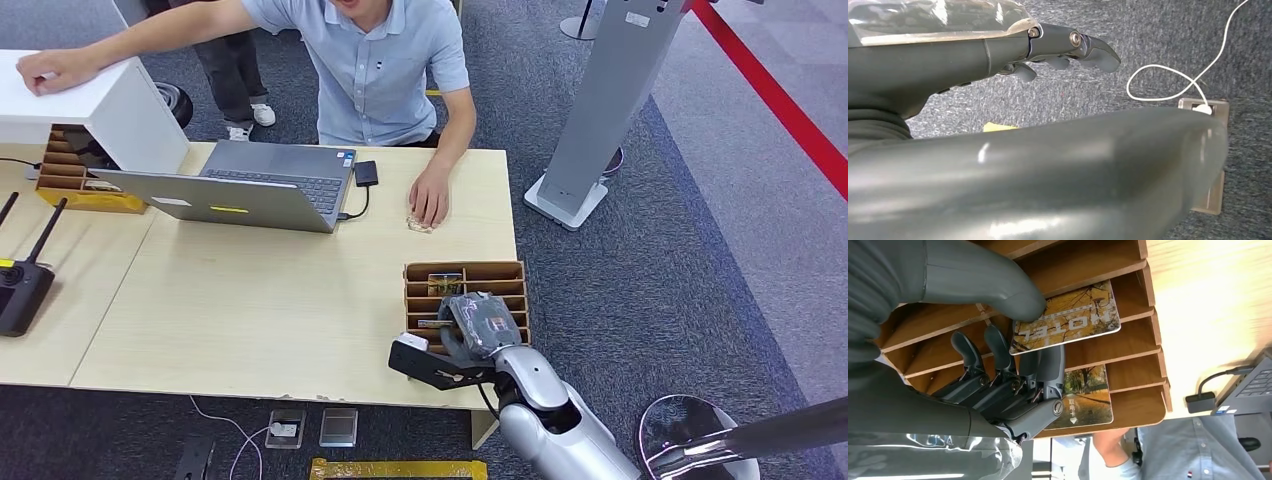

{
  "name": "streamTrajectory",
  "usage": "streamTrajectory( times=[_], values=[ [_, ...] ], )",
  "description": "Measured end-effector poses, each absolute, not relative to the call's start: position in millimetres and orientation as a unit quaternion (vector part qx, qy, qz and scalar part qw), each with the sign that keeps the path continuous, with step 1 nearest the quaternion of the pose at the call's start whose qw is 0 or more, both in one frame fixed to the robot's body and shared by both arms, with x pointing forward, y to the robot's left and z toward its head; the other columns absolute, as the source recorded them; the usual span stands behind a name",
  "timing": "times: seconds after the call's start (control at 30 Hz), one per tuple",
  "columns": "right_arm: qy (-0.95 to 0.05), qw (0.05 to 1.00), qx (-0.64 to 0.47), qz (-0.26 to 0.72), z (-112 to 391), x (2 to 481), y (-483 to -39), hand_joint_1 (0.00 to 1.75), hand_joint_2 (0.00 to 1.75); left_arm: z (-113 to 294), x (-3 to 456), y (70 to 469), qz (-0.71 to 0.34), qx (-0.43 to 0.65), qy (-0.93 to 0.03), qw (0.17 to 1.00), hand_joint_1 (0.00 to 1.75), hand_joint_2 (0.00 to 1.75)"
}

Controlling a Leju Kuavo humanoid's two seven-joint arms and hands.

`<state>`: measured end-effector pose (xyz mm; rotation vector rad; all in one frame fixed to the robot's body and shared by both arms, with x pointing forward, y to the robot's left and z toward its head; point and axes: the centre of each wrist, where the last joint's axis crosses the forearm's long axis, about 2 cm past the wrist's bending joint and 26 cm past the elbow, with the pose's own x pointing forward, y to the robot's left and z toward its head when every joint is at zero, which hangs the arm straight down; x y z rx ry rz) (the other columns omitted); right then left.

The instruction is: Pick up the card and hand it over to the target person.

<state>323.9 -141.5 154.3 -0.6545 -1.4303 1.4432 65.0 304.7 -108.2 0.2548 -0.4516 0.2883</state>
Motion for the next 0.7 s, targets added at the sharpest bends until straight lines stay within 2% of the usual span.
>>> streamTrajectory(
  times=[0.3, 0.6, 0.7],
  values=[
    [-0.675, 0.453, -0.316, 0.489, 228.4, 333.5, -172.3, 1.41, 1.75, -108.3, 64.9, 302.5, 0.155, 0.126, -0.222, 0.954, 0.0, 0.0],
    [-0.675, 0.455, -0.312, 0.49, 227.3, 331.2, -171.9, 1.41, 1.75, -108.3, 64.8, 302.6, 0.155, 0.126, -0.222, 0.954, 0.0, 0.0],
    [-0.7, 0.442, -0.319, 0.461, 240.2, 331.0, -176.5, 1.41, 1.75, -108.3, 64.8, 302.3, 0.158, 0.126, -0.223, 0.954, 0.0, 0.0]
  ],
)
